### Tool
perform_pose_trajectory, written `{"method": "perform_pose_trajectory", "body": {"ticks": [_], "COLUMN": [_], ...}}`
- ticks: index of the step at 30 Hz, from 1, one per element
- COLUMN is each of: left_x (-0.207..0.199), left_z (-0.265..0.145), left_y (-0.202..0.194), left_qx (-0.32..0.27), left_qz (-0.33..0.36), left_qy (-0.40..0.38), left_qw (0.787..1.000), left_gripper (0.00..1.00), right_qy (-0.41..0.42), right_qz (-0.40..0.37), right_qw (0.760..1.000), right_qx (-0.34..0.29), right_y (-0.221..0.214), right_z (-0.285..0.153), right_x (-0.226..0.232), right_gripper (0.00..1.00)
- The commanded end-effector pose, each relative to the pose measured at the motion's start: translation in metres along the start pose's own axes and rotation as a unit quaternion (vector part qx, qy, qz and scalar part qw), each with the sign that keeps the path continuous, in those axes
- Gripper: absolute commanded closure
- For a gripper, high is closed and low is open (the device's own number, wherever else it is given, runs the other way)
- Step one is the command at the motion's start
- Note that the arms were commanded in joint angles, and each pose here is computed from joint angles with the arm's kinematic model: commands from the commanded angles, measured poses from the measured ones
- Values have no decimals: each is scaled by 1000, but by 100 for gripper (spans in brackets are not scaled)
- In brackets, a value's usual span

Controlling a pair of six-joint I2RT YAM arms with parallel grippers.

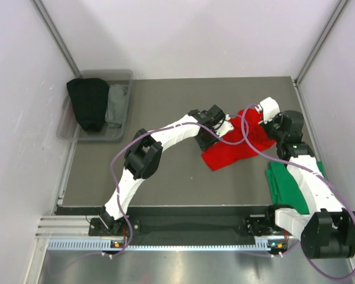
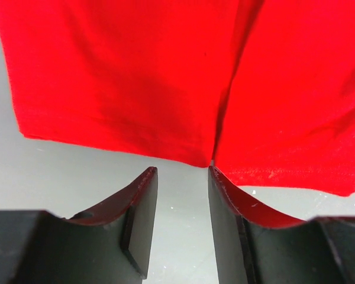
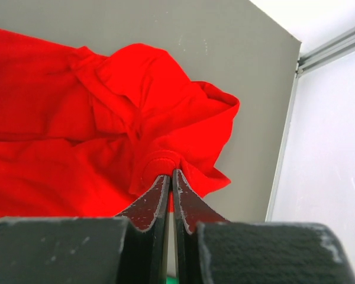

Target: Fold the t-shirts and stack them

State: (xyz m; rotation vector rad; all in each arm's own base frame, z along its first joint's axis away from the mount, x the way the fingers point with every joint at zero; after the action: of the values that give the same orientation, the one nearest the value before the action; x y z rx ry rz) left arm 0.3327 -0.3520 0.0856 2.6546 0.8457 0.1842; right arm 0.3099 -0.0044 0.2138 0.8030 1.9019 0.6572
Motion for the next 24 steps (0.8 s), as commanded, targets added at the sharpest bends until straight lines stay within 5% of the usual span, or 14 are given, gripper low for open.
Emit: {"method": "perform_pose_trajectory", "body": {"ticks": [1,24], "left_x": [3,-11], "left_z": [-1,0], "left_y": [6,9], "left_qx": [-1,6], "left_qz": [5,20], "left_qy": [7,2], "left_qw": [1000,1000], "left_gripper": [56,63], "right_qy": [-17,-19], "right_qz": [5,14], "right_qw": [999,1000], "right_qx": [-34,-19], "right_y": [12,0], "right_z": [-4,1], "right_x": [-9,-13], "right_gripper": [98,98]}}
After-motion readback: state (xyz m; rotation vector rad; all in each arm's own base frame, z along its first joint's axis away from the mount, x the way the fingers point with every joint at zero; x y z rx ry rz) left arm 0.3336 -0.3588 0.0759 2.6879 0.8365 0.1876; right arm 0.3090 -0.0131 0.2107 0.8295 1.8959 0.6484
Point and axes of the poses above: each gripper's point midway between its finger pads, its own z axis out along the fingers, its own x axis along the line the jaws close on, y = z × x, the point moved 5 cm from there along -z, back along the fingers, and after that the axes turned 9 degrees about -z, right-handed, at the moved point
